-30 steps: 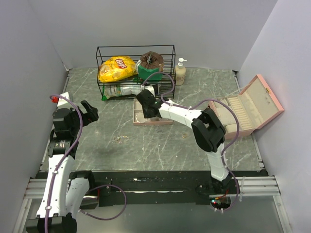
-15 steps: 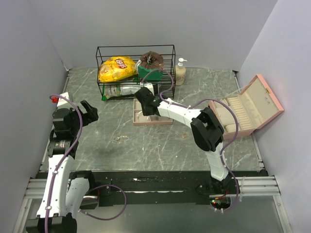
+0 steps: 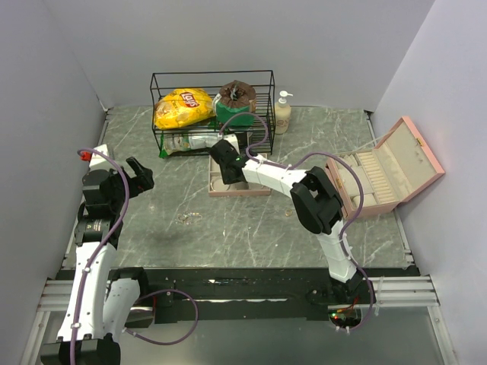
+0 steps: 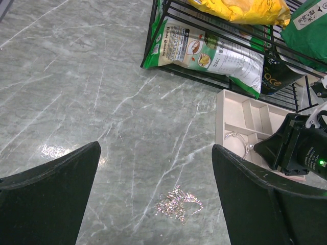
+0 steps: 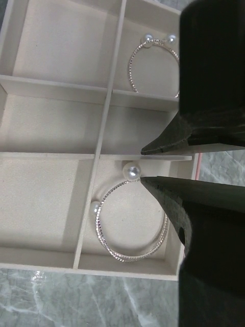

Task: Organize the mixed jewelry

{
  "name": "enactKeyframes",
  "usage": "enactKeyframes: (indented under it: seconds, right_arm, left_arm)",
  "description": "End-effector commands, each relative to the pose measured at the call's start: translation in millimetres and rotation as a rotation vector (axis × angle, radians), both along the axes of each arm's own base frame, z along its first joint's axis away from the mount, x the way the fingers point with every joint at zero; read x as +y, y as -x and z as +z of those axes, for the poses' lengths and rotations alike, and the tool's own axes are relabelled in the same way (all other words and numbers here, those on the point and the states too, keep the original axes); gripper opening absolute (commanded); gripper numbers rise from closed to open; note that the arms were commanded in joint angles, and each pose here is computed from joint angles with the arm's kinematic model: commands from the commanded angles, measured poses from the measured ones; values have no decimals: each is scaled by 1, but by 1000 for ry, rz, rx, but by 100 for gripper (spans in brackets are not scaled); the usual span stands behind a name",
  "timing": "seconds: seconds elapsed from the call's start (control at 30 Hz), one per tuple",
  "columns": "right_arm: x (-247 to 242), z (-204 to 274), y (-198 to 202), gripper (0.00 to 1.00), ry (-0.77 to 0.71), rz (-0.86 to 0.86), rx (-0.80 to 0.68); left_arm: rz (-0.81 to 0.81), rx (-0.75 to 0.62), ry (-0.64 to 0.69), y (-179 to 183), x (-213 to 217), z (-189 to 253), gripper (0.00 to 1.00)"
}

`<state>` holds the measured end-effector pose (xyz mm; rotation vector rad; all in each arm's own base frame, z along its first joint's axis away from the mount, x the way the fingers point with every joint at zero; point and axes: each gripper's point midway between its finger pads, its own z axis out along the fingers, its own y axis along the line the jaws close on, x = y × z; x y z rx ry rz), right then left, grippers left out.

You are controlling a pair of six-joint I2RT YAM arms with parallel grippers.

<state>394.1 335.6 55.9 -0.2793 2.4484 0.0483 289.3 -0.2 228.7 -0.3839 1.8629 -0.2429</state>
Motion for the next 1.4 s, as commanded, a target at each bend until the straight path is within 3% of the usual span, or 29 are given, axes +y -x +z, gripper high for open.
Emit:
enactKeyframes:
  seconds: [0.0,0.23,0.37,0.57,0.63,0.8,1.0,1.37]
  right_arm:
    - [7,18,-8,31,-44,6,-40]
    - [-1,37,-3,34,-60,-5,-78]
    - [-18,62,1,43,-66,-29,-128]
    - [-85,75,18,48,-102,-132,-94]
    - [-112,71,27,55,-145,-157,-79]
    - [-140,66,38,60,-242,-179,-48]
    - [-152,60,16,60,-328,-197,10]
    - [-135,19,-21,54,-357,-195,122]
  left_arm:
    - [-11,-41,9,-4,-2,14,96]
    - [-13,-40,10,-4,-2,13,96]
    - [-8,-34,10,-4,-1,12,96]
    - [59,62,-15,-8,13,-9,96]
    - [58,91,-11,-10,13,-12,96]
    - [158,78,-10,-9,28,-8,96]
    - [186,15,0,-7,31,-3,96]
    - [75,74,-2,-17,15,-19,96]
